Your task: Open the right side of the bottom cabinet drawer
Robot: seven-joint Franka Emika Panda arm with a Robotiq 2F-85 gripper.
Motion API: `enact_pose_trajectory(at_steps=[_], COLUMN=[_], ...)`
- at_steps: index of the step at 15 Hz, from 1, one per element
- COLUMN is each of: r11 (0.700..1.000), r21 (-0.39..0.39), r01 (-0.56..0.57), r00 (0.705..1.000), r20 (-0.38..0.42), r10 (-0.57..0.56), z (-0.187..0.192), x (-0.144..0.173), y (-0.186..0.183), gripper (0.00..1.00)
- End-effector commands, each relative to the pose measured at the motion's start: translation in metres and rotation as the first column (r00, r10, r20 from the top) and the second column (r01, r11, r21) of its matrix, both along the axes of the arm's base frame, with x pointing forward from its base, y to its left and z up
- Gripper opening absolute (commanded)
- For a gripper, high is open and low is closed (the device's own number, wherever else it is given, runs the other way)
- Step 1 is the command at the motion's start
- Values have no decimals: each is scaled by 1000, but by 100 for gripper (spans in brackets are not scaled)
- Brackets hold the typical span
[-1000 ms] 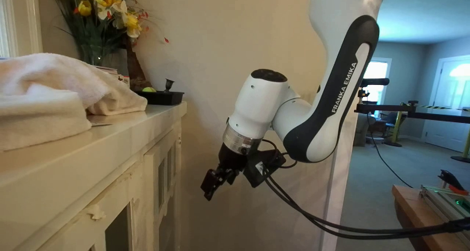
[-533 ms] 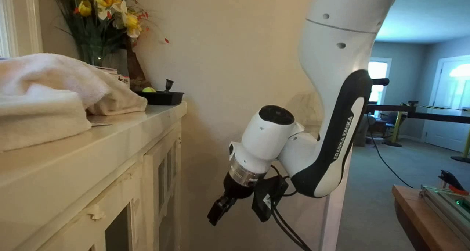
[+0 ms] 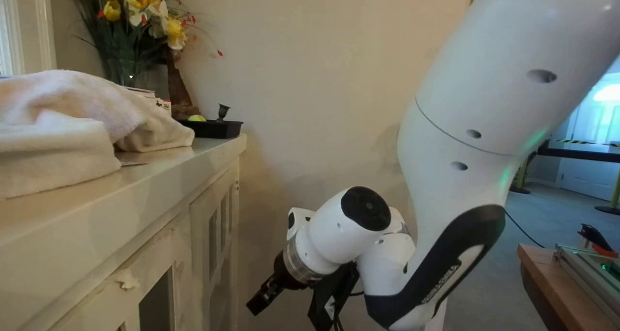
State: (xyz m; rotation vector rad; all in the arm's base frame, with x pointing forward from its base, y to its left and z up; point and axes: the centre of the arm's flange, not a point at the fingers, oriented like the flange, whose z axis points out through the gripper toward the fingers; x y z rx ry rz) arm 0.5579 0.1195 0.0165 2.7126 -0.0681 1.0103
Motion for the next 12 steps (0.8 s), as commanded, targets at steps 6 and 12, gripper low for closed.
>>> enact_pose_trajectory(at_steps=[6, 12], r11=[996, 998], r21=[-80, -64], r01=[35, 18], r00=[978, 963], r20=[209, 270], r10=[-18, 0], z=[-5, 7], x=[24, 41], y=[12, 8], gripper=[100, 100])
